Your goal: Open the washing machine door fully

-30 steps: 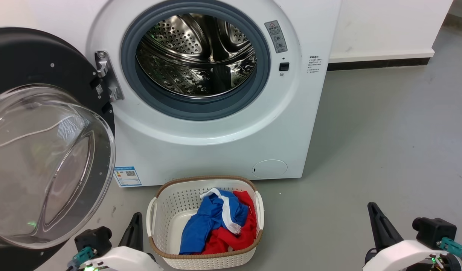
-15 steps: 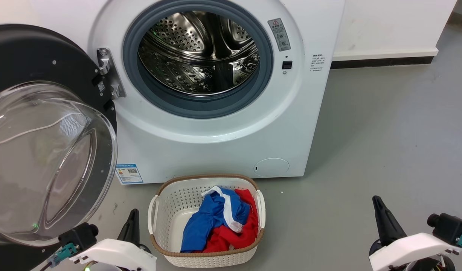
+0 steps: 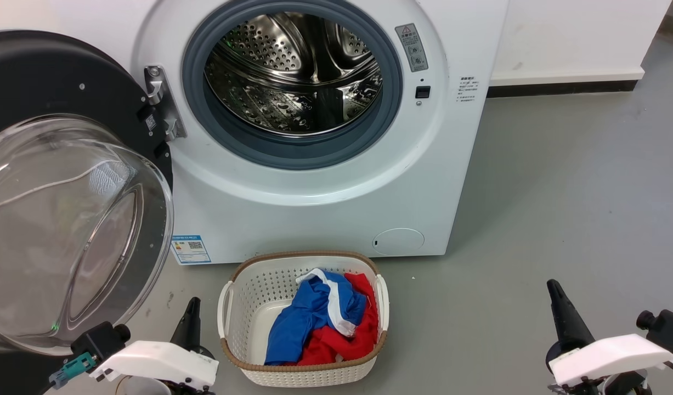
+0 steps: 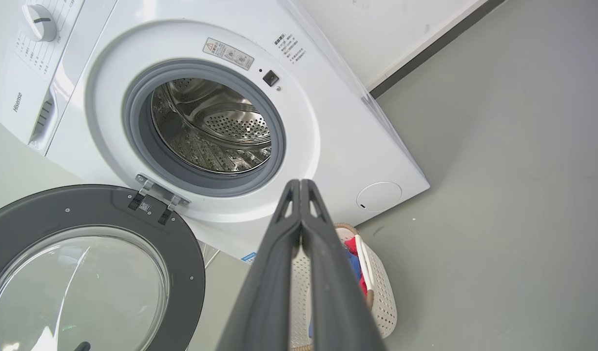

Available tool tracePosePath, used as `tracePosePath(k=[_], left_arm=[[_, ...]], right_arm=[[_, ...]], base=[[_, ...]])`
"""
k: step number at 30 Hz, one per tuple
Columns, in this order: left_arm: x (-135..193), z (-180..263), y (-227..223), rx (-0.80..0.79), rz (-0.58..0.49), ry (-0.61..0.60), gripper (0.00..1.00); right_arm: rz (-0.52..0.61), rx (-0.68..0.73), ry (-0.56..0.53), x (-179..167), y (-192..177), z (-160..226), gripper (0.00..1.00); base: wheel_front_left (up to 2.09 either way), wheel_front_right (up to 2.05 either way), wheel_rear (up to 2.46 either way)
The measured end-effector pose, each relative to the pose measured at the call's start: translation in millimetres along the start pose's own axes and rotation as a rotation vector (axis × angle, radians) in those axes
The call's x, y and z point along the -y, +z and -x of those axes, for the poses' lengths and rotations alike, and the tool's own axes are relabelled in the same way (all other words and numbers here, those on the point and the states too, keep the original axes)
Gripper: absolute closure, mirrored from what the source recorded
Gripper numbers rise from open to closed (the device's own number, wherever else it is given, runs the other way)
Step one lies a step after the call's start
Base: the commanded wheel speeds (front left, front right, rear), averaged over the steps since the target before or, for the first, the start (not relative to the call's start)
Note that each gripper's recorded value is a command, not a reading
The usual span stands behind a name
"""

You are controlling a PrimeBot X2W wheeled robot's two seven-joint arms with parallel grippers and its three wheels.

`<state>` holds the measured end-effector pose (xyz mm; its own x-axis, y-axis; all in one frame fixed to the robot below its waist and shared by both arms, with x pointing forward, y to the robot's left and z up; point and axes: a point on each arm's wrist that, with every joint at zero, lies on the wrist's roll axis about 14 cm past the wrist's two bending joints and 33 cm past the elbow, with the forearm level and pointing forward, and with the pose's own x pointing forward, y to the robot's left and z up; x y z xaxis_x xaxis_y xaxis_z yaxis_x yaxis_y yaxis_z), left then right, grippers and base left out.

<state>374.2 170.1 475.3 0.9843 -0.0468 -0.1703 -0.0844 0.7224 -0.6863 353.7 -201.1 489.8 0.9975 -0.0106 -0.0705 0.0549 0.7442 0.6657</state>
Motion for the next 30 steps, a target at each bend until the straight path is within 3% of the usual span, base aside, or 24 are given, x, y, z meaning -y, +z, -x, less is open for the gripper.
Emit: tracePosePath(k=[30], left_arm=[[0.6,-4.8,12.8,0.016,0.359,-0.03,1.0]], right_arm=[[-0.363,0.014,0.013,-3.4,6.5,-12.8,1.0]], base=[[0.0,0.0,0.0]])
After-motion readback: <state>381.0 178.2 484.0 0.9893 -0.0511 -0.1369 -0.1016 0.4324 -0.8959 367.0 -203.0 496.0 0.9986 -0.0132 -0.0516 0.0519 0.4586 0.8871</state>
